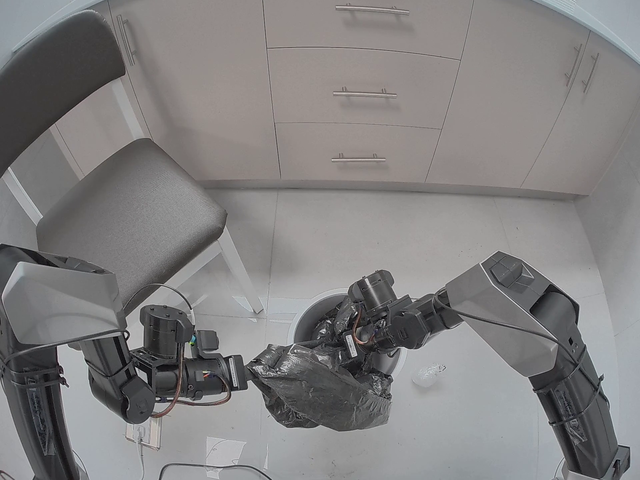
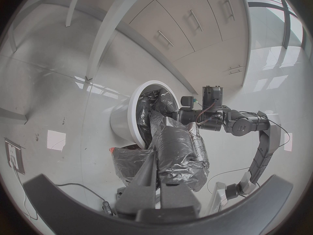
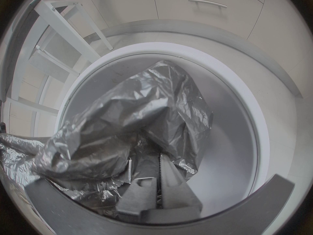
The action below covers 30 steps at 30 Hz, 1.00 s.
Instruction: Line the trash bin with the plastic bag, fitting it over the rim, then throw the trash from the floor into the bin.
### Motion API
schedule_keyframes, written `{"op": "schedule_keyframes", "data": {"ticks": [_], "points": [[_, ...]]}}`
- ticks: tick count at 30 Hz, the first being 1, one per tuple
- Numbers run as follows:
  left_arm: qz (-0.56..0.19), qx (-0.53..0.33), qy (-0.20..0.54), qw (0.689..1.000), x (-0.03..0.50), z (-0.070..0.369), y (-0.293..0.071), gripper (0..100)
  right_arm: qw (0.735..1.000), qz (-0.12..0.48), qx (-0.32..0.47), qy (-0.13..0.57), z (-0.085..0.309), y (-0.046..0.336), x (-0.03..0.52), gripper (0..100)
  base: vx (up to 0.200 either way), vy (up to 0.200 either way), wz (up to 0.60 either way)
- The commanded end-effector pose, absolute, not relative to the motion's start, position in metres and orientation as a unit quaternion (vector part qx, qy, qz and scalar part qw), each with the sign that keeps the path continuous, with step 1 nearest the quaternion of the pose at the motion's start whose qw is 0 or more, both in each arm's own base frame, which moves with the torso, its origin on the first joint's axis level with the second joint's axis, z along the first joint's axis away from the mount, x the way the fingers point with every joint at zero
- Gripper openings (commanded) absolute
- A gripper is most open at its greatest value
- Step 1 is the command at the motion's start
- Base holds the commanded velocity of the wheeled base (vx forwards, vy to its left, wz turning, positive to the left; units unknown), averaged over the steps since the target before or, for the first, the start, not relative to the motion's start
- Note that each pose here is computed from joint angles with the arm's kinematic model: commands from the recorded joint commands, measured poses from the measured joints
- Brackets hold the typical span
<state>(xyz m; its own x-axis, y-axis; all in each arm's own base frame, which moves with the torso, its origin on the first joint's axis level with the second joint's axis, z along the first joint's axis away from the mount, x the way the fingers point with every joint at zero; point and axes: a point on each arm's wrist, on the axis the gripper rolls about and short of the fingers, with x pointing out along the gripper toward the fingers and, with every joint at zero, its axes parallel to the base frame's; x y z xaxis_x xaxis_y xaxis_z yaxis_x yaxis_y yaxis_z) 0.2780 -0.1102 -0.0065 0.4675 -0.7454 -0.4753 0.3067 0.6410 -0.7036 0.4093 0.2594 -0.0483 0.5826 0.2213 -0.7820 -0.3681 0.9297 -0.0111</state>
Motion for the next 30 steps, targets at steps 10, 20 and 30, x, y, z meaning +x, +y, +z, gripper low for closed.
{"op": "schedule_keyframes", "data": {"ticks": [10,20,30], "points": [[-0.323,-0.273,0.403,0.811,0.278,-0.008,-0.110,0,0.884,0.169,-0.091,0.426,-0.047,0.259,0.408,100,0.000,0.000,0.00],[-0.323,-0.273,0.403,0.811,0.278,-0.008,-0.110,0,0.888,0.184,-0.037,0.419,0.003,0.254,0.390,100,0.000,0.000,0.00],[-0.299,-0.297,0.395,0.816,0.284,-0.003,-0.112,0,0.890,0.201,-0.016,0.408,0.073,0.232,0.324,100,0.000,0.000,0.00]]}}
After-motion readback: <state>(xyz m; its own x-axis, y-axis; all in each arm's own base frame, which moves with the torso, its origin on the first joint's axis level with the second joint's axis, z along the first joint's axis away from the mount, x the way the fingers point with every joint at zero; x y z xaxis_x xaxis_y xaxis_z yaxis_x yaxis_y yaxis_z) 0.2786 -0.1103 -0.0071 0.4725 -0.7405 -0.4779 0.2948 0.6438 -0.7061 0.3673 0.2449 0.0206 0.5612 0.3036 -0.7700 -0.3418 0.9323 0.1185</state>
